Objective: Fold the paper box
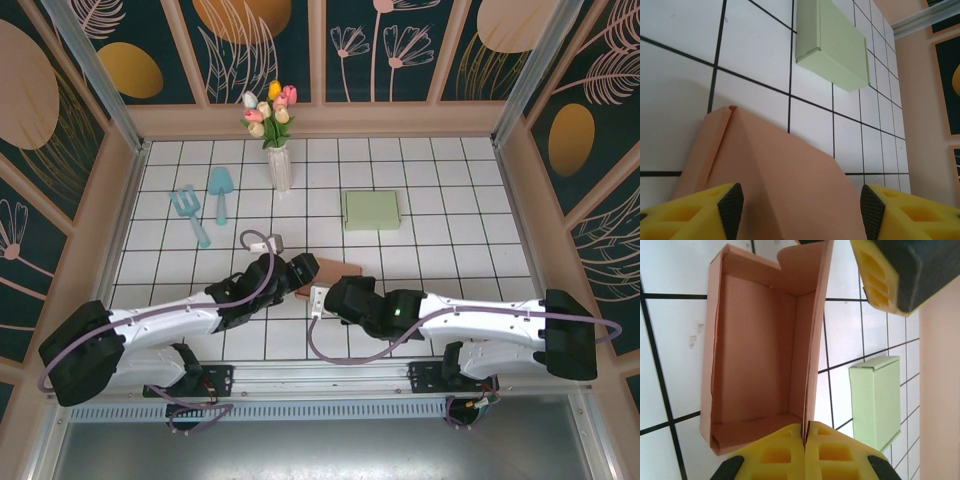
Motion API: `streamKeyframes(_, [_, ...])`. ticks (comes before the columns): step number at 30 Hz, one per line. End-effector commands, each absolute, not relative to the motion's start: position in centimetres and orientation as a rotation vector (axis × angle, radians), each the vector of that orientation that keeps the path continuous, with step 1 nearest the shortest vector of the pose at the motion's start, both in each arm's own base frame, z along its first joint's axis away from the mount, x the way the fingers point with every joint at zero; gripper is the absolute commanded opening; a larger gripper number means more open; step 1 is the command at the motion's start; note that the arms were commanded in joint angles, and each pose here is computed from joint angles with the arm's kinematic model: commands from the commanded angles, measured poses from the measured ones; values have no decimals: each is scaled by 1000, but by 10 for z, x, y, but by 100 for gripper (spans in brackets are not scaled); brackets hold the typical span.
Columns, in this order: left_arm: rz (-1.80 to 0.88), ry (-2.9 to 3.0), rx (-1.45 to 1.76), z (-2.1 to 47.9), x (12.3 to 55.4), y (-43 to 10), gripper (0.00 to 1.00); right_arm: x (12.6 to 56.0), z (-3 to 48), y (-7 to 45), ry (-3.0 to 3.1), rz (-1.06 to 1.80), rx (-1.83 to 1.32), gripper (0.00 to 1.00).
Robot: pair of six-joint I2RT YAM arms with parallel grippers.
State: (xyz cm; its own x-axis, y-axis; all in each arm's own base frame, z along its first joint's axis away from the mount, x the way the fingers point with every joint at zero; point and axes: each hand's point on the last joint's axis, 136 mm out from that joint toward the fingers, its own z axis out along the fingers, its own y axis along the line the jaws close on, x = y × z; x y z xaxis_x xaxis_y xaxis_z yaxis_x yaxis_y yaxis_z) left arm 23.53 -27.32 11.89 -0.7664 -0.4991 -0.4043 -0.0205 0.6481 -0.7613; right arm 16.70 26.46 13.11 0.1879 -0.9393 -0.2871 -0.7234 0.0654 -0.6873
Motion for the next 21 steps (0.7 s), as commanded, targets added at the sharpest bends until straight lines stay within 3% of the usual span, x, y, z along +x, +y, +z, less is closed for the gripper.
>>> streamKeyframes(1, [-1119, 2209, -374, 127, 229, -277, 65, 153, 116, 262, 1579, -329, -1773, 0])
streamKeyframes(12, [-920, 2148, -391, 136, 229, -230, 66, 137, 84, 253, 1571, -410, -1896, 0])
streamKeyframes(21, [-905, 2115, -365, 154, 233, -230, 66, 130, 56, 262, 1527, -443, -2015, 2])
